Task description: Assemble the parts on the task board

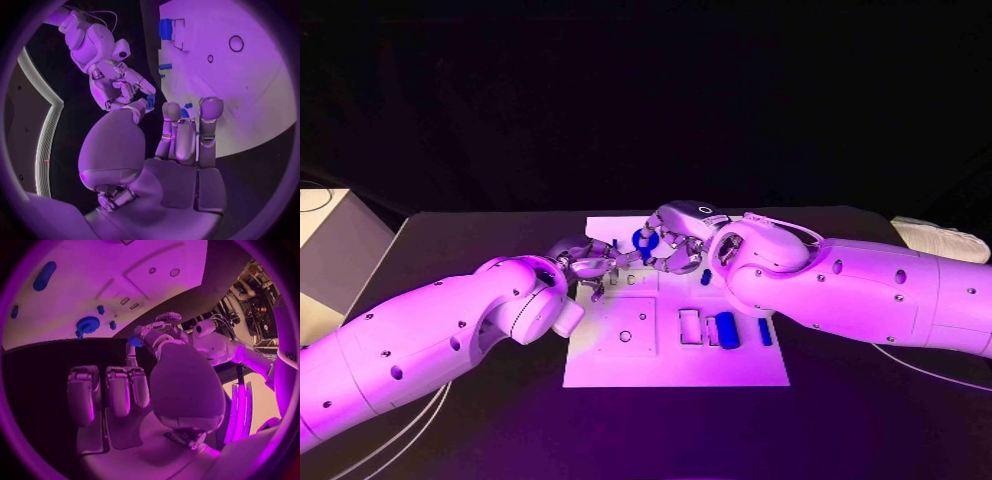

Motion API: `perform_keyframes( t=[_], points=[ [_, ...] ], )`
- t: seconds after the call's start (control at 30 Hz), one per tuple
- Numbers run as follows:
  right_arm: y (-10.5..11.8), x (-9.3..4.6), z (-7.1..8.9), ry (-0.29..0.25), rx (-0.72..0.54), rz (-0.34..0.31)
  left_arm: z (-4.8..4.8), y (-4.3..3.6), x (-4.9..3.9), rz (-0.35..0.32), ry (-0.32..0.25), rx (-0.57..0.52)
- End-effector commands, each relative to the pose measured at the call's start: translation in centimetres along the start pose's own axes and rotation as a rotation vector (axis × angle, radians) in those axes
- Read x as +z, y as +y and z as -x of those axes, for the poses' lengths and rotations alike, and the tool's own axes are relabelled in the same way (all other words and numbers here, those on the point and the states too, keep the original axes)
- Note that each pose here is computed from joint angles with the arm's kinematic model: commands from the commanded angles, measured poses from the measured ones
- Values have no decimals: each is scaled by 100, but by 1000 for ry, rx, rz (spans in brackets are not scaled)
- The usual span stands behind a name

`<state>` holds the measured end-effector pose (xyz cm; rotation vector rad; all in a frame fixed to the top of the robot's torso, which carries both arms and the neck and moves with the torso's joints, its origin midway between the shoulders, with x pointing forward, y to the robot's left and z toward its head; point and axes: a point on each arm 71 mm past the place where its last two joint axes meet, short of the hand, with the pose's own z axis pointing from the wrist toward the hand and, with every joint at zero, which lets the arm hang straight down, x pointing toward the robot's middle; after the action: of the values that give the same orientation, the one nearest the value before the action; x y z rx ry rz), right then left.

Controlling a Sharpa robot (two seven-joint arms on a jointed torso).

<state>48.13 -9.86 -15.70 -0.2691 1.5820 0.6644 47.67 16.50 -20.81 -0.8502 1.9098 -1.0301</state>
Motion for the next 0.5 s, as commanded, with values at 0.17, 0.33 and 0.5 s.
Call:
perform_keyframes(
  t=[0.17,0.33,0.5],
  points=[
    [36,-24,5,-16,-11,16,-34,-17,7,-4,22,3],
    [39,-42,16,-34,-8,22,-39,-16,11,0,24,-2],
    [44,-54,18,-38,-7,26,-38,-14,10,1,24,-7]
  ],
)
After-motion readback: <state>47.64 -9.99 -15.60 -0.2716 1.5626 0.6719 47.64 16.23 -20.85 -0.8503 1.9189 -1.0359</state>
